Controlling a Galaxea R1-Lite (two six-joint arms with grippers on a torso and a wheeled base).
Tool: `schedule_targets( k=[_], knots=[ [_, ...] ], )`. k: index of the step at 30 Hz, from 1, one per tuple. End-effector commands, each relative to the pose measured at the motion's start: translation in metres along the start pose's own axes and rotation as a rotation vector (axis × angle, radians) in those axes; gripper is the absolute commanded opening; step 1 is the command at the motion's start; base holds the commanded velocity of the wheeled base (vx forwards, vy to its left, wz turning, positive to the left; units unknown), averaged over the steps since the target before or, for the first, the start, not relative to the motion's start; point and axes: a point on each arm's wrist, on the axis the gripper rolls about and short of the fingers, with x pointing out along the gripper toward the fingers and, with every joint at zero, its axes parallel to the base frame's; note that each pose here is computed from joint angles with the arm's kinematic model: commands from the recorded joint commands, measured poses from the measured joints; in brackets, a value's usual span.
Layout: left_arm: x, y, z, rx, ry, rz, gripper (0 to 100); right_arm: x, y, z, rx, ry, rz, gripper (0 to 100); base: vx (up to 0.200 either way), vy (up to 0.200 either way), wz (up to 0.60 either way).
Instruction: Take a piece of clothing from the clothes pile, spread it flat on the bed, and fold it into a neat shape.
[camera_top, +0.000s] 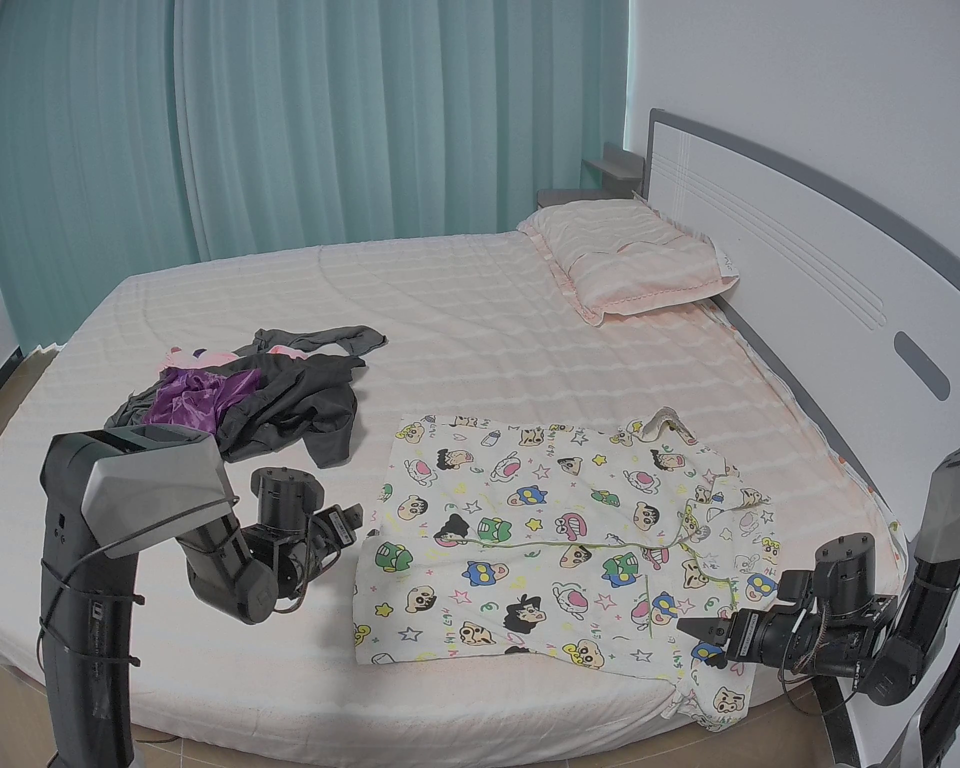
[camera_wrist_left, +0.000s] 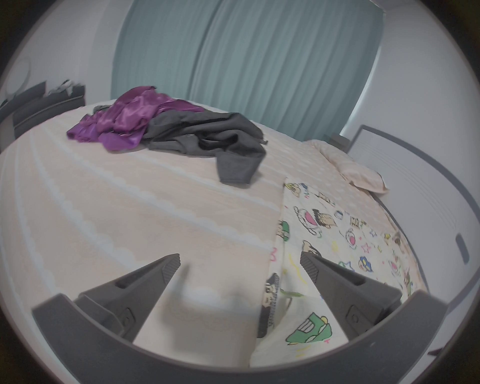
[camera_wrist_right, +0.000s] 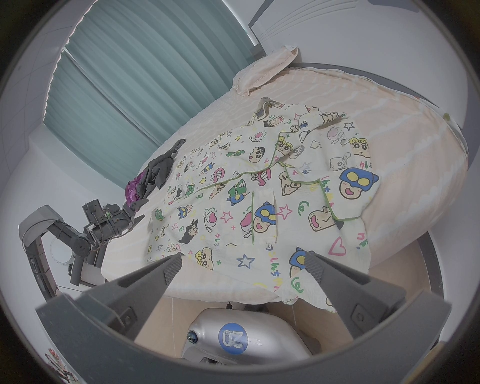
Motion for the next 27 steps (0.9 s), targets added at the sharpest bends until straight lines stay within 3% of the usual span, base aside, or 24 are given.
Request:
schedule_targets(
  k=[1, 2, 4, 7, 11, 16, 27],
  knots=[
    [-0.026, 0.007, 0.023, -0.122, 0.004, 0.001, 100, -0.002, -0.002, -0.003, 0.003, 0.016, -0.008, 100, 0.000, 0.000, 0.00],
    [-0.054, 0.006, 0.024, -0.223, 0.085, -0.072, 100, -0.001, -0.002, -0.004, 0.003, 0.020, -0.010, 100, 0.000, 0.000, 0.00],
    [-0.074, 0.004, 0.017, -0.264, 0.162, -0.122, 100, -0.001, -0.003, -0.004, 0.006, 0.023, -0.014, 100, 0.000, 0.000, 0.00],
    [-0.102, -0.002, -0.008, -0.288, 0.306, -0.179, 100, -0.001, -0.003, -0.005, 0.009, 0.027, -0.013, 100, 0.000, 0.000, 0.00],
    [-0.120, -0.010, -0.035, -0.279, 0.408, -0.182, 100, 0.001, -0.004, -0.006, 0.046, 0.035, -0.017, 100, 0.000, 0.000, 0.00],
    [-0.121, -0.010, -0.048, -0.282, 0.460, -0.166, 100, 0.004, -0.006, -0.008, 0.053, 0.051, -0.026, 100, 0.000, 0.000, 0.00],
    [-0.125, -0.007, -0.058, -0.249, 0.462, -0.123, 100, 0.004, -0.005, -0.008, 0.049, 0.049, -0.027, 100, 0.000, 0.000, 0.00]
  ],
)
